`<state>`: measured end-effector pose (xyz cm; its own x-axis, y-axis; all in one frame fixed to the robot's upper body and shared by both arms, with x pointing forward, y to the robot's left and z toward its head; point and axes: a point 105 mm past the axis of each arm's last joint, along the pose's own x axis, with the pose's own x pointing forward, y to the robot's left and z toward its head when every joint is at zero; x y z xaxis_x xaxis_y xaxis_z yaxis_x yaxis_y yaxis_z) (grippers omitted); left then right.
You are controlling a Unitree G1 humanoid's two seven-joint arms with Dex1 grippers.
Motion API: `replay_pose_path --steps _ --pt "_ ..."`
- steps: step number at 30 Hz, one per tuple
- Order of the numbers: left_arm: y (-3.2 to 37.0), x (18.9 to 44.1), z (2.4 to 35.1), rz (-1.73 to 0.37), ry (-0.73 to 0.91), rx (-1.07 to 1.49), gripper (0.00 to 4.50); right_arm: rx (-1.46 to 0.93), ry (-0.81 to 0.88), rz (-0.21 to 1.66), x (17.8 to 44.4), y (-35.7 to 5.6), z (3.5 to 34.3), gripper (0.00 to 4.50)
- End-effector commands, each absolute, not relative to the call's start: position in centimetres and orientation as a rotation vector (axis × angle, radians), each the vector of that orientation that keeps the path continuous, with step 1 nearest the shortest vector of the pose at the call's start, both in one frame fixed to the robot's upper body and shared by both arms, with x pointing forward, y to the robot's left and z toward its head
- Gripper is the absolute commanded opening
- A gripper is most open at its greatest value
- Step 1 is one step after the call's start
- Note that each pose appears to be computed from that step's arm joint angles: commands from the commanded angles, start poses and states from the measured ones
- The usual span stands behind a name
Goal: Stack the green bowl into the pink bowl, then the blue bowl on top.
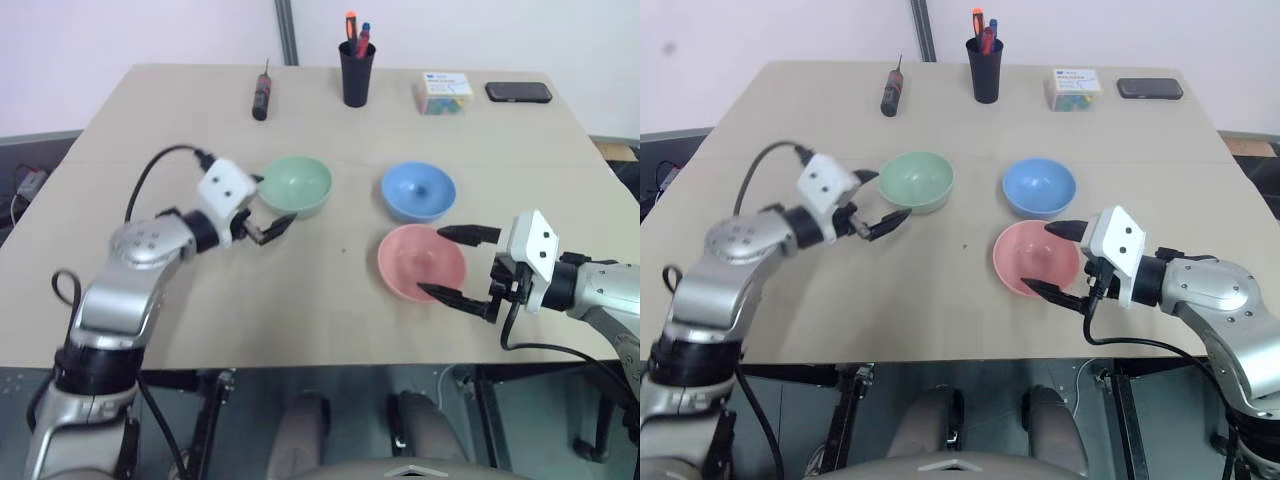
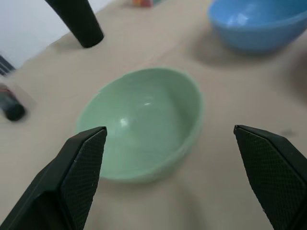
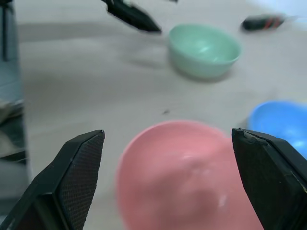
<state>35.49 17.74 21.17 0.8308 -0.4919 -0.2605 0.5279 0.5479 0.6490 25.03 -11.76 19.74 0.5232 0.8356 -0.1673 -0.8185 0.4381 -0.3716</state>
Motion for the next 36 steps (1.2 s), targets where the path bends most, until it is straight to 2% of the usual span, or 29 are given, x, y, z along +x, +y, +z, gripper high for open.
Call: replay_pose_path --steps 1,4,7,10,13,14,15,16,20,24,28,36 --pt "17.0 36.5 19.9 -0.639 0.126 0.902 4.50 -0.480 -0.128 0.992 25.6 -11.4 20.7 4.44" --pt "15.9 37.2 18.3 -0.718 0.195 0.981 4.50 -0.500 -0.144 0.976 26.3 -11.5 20.7 4.44" --pt "15.4 37.1 17.2 -0.793 0.236 1.016 3.75 -0.506 -0.154 0.969 26.4 -11.6 21.0 4.50" --pt "15.3 37.3 16.9 -0.815 0.255 1.026 2.63 -0.521 -0.159 0.952 26.4 -12.0 21.1 4.50" --pt "15.1 37.7 17.2 -0.823 0.244 1.021 1.16 -0.528 -0.160 0.931 26.4 -12.5 21.2 4.50" --pt "15.0 37.8 17.4 -0.825 0.237 1.017 0.83 -0.530 -0.163 0.923 26.4 -12.6 21.3 4.50" --pt "14.8 37.9 17.6 -0.831 0.225 1.005 0.21 -0.532 -0.164 0.917 26.4 -12.7 21.3 4.50" --pt "14.6 37.9 17.8 -0.836 0.215 0.990 0.01 -0.532 -0.164 0.912 26.3 -12.7 21.3 4.50" --pt "12.7 36.4 19.0 -0.962 0.144 0.915 0.01 -0.532 -0.153 0.858 26.2 -13.8 21.1 4.50" --pt "9.5 32.3 20.6 -1.248 0.001 0.937 0.01 -0.517 -0.134 0.794 25.3 -15.6 20.5 4.50" --pt "7.5 29.8 21.1 -1.435 -0.056 0.961 0.01 -0.519 -0.104 0.737 23.4 -17.6 19.8 4.50" --pt "4.6 29.0 20.7 -1.668 -0.143 1.059 0.01 -0.487 -0.036 0.681 17.3 -20.6 18.9 4.50"
